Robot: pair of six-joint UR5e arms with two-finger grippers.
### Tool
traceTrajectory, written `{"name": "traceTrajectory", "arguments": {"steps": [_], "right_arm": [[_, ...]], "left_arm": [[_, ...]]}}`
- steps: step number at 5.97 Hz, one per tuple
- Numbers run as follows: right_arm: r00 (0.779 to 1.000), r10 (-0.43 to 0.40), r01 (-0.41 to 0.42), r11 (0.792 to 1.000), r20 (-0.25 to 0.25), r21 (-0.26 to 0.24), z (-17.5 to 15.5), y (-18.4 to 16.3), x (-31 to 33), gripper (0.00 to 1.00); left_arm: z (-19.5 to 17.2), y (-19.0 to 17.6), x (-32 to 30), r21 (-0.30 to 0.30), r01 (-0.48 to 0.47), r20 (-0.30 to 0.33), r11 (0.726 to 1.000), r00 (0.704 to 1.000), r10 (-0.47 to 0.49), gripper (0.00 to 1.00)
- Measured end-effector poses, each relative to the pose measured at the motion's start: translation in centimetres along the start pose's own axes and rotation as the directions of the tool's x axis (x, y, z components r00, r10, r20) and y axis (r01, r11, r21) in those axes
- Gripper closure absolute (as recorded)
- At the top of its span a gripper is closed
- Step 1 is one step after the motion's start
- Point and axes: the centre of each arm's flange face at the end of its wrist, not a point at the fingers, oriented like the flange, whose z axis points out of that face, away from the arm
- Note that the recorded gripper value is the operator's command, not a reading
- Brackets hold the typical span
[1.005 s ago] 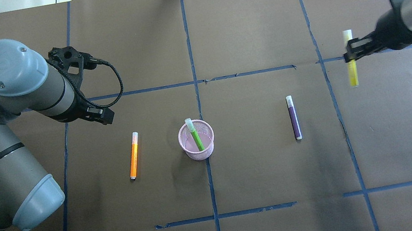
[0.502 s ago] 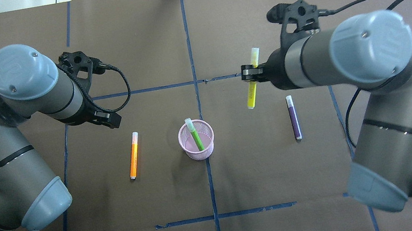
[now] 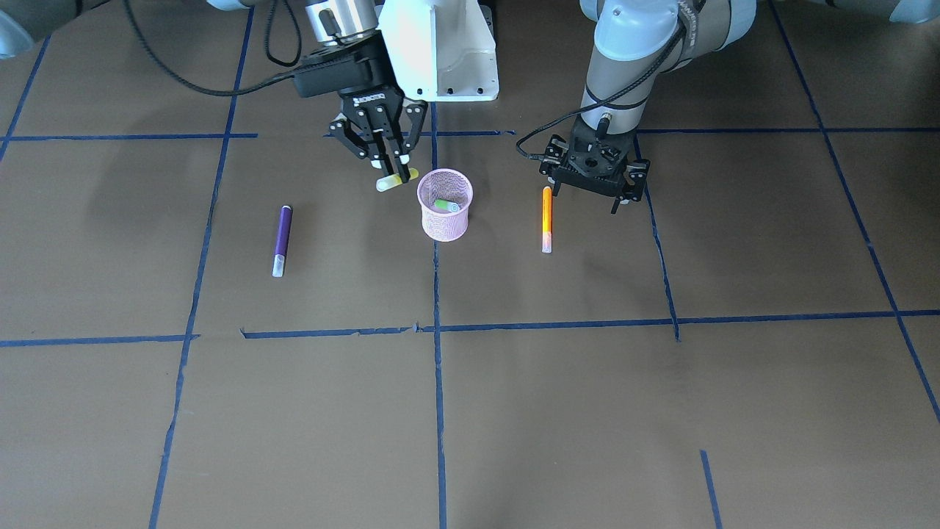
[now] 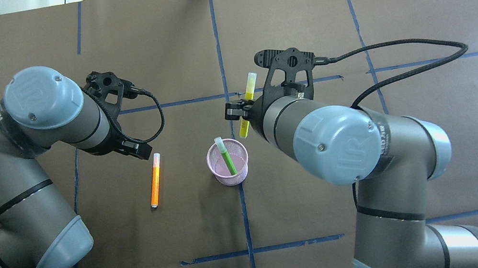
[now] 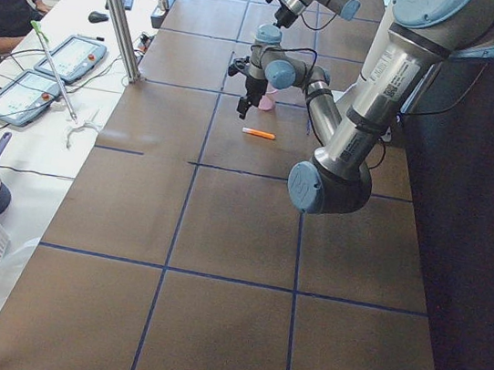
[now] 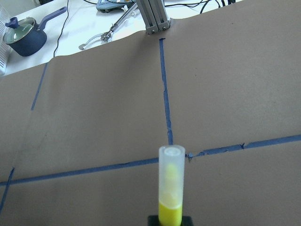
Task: Collect pens into pen holder
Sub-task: 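Drop the yellow highlighter into the cup while the left gripper lowers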
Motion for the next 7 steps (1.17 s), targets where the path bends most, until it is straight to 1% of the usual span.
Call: {"name": "traceTrajectory", "arguments": {"steps": [1, 2, 3, 5, 6, 7], "right_arm": [[1.0, 0.015, -0.014, 1.0, -0.004, 0.023, 0.8, 1.6, -1.2, 1.0], [1.0, 0.023, -0.023, 0.999, -0.012, 0.036, 1.8, 2.9, -2.4, 0.99], [0.999, 0.026, -0.025, 0.999, -0.024, 0.046, 2.8, 4.2, -3.2, 0.92], [0.999, 0.006, -0.003, 0.998, -0.044, 0.057, 3.7, 6.5, -3.2, 0.23], [0.998, -0.006, 0.009, 0.998, -0.055, 0.057, 4.0, 7.2, -3.0, 0.17], [0.998, -0.012, 0.015, 0.998, -0.059, 0.055, 4.1, 7.5, -2.8, 0.17]], "left_arm": [[0.7, 0.6, 0.6, -0.016, 0.012, 0.001, 1.0, 1.0, -0.012, 0.0], [1.2, 0.9, 1.0, -0.027, 0.032, 0.003, 0.999, 0.999, -0.032, 0.0], [1.4, 1.0, 1.2, -0.032, 0.055, 0.003, 0.998, 0.998, -0.055, 0.0], [1.3, 1.0, 1.5, -0.032, 0.07, -0.006, 0.997, 0.997, -0.071, 0.0], [1.6, 1.1, 1.5, -0.036, 0.072, -0.006, 0.997, 0.997, -0.072, 0.0], [2.2, 1.3, 1.8, -0.043, 0.069, -0.005, 0.997, 0.998, -0.069, 0.04]]}}
